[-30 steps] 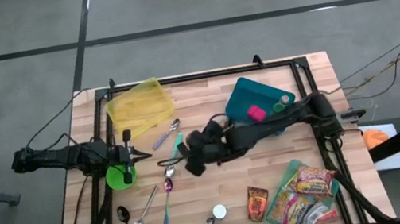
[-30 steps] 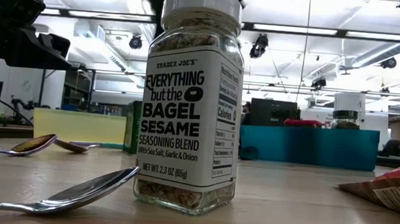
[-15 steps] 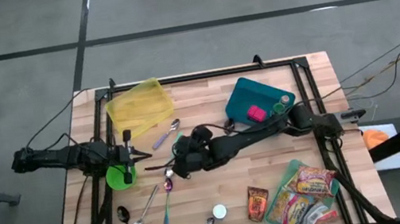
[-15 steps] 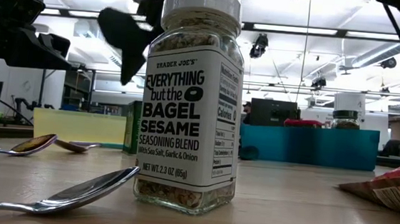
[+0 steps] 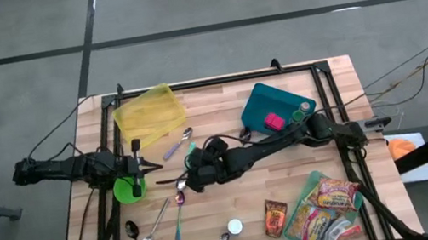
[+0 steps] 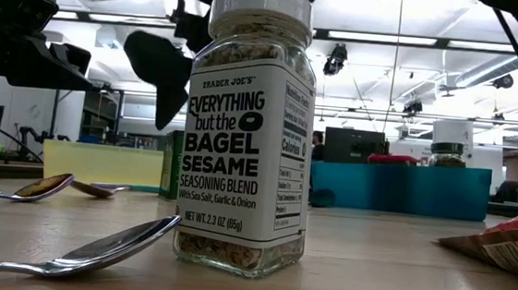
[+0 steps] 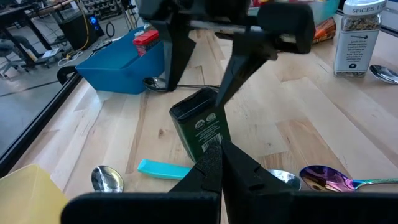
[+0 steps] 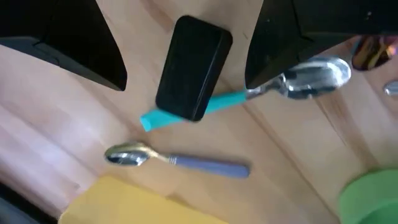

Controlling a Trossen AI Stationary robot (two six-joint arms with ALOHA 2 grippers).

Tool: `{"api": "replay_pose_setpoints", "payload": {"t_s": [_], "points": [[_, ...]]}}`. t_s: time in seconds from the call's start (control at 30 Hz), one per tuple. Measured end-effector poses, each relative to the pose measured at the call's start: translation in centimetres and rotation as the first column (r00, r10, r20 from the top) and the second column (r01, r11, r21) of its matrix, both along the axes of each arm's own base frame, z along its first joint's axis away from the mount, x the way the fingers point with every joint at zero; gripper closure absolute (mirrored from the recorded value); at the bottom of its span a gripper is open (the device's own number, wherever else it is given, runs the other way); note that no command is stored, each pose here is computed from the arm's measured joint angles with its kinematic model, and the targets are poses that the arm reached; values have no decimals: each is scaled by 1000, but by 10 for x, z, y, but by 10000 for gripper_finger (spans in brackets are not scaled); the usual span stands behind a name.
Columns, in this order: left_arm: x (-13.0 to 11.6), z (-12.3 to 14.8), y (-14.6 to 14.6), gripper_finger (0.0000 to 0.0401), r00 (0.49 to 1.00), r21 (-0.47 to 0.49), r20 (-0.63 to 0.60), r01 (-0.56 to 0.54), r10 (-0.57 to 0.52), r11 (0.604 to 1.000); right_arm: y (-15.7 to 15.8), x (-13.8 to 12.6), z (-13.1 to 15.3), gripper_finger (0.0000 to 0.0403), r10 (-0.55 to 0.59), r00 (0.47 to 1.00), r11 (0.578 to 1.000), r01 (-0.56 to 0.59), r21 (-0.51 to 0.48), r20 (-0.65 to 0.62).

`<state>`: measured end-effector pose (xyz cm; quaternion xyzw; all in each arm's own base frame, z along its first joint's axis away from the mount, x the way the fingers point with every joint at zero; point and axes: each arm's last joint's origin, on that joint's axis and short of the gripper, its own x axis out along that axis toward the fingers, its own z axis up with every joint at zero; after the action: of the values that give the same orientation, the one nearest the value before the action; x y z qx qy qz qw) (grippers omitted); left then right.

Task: Pick & Place Food Item
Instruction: Put the green seasoning can into the blue bin

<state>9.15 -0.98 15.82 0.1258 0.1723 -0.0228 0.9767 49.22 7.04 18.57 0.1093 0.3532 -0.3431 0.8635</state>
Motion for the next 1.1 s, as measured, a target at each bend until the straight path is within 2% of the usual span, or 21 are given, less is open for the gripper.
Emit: {"api": "replay_pose_setpoints", "payload": {"t_s": [0.3,1.1], "points": [[0,0,0,401,1000,0,0,0,0,1000,-8,-2,-15,78,-3,1000,998,4,65,-21],[0,0,0,401,1000,0,0,0,0,1000,-10,-1,-15,78,27,999,996,-24,81,-33]]}}
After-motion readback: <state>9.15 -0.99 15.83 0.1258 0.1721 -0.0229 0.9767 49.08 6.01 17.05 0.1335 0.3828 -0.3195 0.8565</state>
